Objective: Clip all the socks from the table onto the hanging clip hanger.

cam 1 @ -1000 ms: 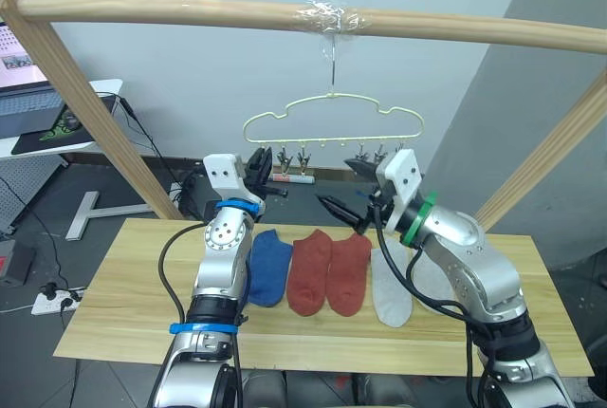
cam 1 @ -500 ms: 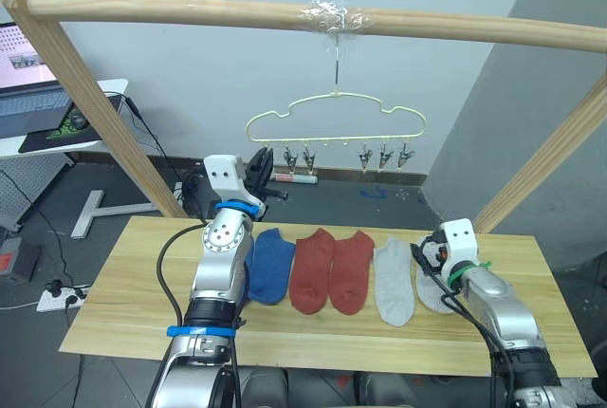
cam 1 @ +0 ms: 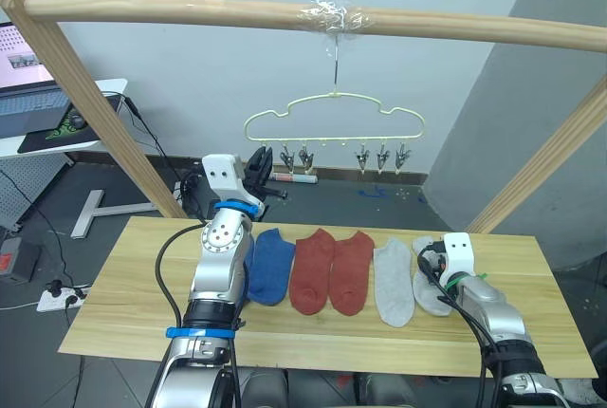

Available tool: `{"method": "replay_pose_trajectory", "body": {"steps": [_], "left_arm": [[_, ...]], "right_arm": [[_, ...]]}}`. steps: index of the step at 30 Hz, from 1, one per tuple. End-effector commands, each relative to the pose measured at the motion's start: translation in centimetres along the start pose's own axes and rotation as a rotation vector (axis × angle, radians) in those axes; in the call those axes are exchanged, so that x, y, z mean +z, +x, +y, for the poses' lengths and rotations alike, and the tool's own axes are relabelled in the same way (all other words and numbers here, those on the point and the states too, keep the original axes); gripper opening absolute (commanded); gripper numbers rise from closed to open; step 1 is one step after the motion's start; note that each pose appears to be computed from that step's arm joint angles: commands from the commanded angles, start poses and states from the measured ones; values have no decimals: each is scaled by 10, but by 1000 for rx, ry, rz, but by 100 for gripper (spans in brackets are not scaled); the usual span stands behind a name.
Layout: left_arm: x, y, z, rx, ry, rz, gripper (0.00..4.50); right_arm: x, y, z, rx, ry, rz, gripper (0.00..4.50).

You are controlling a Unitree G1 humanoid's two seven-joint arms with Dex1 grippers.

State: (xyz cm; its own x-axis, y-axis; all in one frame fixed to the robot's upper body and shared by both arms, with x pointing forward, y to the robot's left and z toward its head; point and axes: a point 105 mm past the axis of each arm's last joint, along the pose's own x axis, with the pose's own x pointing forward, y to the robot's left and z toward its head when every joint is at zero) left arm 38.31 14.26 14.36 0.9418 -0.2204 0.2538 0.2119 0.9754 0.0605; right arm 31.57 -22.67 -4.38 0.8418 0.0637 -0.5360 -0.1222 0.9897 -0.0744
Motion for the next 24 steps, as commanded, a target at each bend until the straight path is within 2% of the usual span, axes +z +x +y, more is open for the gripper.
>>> {"method": "replay_pose_trajectory", "body": {"steps": [1, 5, 8, 10, 12, 16, 18, 24], "left_arm": [[14, 2, 1, 0, 12, -45, 6], [11, 1, 3, 1, -27, -29, 6], [7, -1, 7, -7, -163, 12, 6], [2, -4, 3, -63, -386, 73, 6], [1, -6, 3, -86, -534, 113, 6], [2, -11, 15, -101, -857, 184, 6], [7, -13, 17, -129, -903, 193, 6], [20, -13, 7, -188, -966, 189, 6]], "right_arm": [[-11, -4, -1, 11, -73, 22, 136], [13, -11, -7, 3, -222, -102, 2], [48, -22, 5, 58, -312, -231, 2], [88, -41, 35, 176, -399, -370, 2], [105, -52, 57, 265, -403, -418, 2], [126, -68, 129, 505, -421, -464, 2], [136, -68, 150, 548, -422, -480, 2], [155, -52, 183, 588, -381, -488, 2]]}}
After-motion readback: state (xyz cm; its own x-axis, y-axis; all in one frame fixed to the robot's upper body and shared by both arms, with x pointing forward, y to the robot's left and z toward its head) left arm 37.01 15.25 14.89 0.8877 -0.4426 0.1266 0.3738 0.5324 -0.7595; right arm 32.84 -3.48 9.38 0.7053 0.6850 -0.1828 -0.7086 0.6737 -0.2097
